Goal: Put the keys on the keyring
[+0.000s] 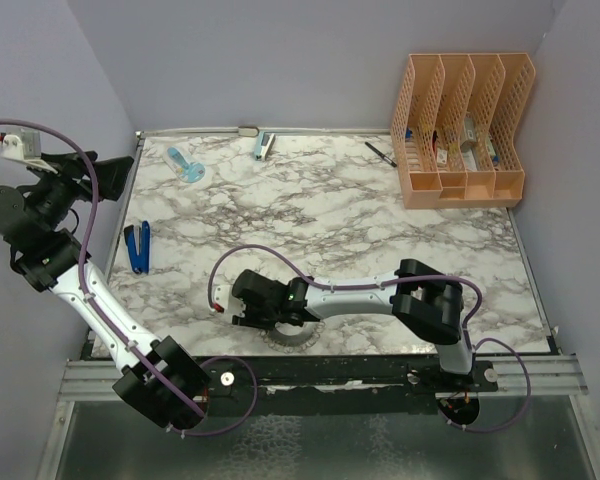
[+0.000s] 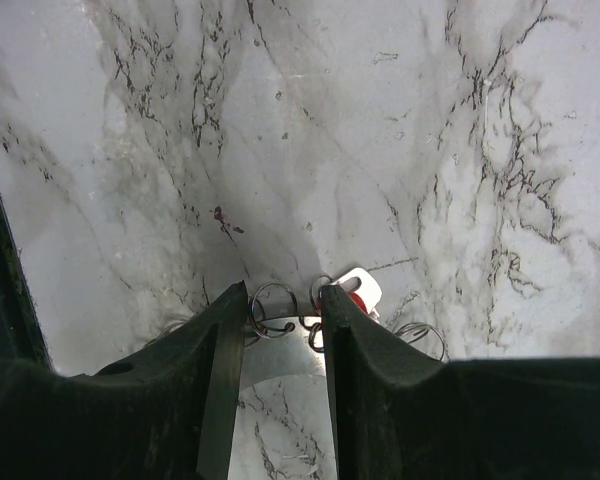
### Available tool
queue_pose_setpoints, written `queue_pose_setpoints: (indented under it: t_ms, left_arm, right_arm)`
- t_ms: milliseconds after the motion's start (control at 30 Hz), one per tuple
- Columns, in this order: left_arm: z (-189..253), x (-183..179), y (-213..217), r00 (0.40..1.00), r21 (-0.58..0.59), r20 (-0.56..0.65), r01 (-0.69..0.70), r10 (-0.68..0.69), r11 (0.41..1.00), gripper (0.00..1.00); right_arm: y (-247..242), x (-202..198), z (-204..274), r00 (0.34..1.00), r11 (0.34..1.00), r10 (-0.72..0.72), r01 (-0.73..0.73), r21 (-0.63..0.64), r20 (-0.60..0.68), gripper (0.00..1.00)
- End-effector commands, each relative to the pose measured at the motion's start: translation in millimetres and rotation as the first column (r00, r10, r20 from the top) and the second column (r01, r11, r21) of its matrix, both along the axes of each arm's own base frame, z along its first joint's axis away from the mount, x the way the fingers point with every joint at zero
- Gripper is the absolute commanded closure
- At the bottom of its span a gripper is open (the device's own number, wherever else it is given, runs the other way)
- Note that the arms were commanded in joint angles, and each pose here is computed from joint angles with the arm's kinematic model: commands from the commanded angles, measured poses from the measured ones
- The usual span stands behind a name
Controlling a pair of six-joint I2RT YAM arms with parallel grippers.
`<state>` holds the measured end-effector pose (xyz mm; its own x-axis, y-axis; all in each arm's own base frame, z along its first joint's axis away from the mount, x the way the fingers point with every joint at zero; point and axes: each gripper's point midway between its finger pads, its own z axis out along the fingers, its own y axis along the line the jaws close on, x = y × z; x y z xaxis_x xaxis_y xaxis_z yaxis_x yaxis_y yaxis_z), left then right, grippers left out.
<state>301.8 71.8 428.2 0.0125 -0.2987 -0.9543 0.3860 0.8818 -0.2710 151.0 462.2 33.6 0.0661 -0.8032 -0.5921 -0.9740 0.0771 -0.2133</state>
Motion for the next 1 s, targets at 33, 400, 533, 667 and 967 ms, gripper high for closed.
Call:
queue_pose_setpoints:
  t_ms: [33,400,533,667,967]
  left_arm:
    - [5,-4,-5,1.000,0.008,0.023,0.013,-0.013,1.000,0.01]
    - [4,-8,-11,0.998,0.023,0.030,0.058,-0.058,0.998,0.01]
    - [2,-8,-12,0.998,0.020,0.025,0.065,-0.065,0.998,0.01]
    - [3,-9,-14,0.997,0.027,0.029,0.074,-0.074,0.997,0.01]
    - [5,-21,-38,0.979,0.086,0.085,0.176,-0.183,0.981,0.01]
  right_arm:
    - [-4,2,-11,0.999,0.999,-0.038,0.038,-0.026,0.012,0.64]
    - [-8,10,-19,0.996,0.997,-0.062,0.064,-0.031,0.057,0.66]
    - [-9,16,-19,0.992,0.995,-0.098,0.100,-0.024,0.081,0.89]
    - [-9,21,-14,0.986,0.991,-0.130,0.131,-0.004,0.100,0.99]
    - [-7,23,53,0.979,0.969,-0.186,0.169,0.180,0.082,0.99]
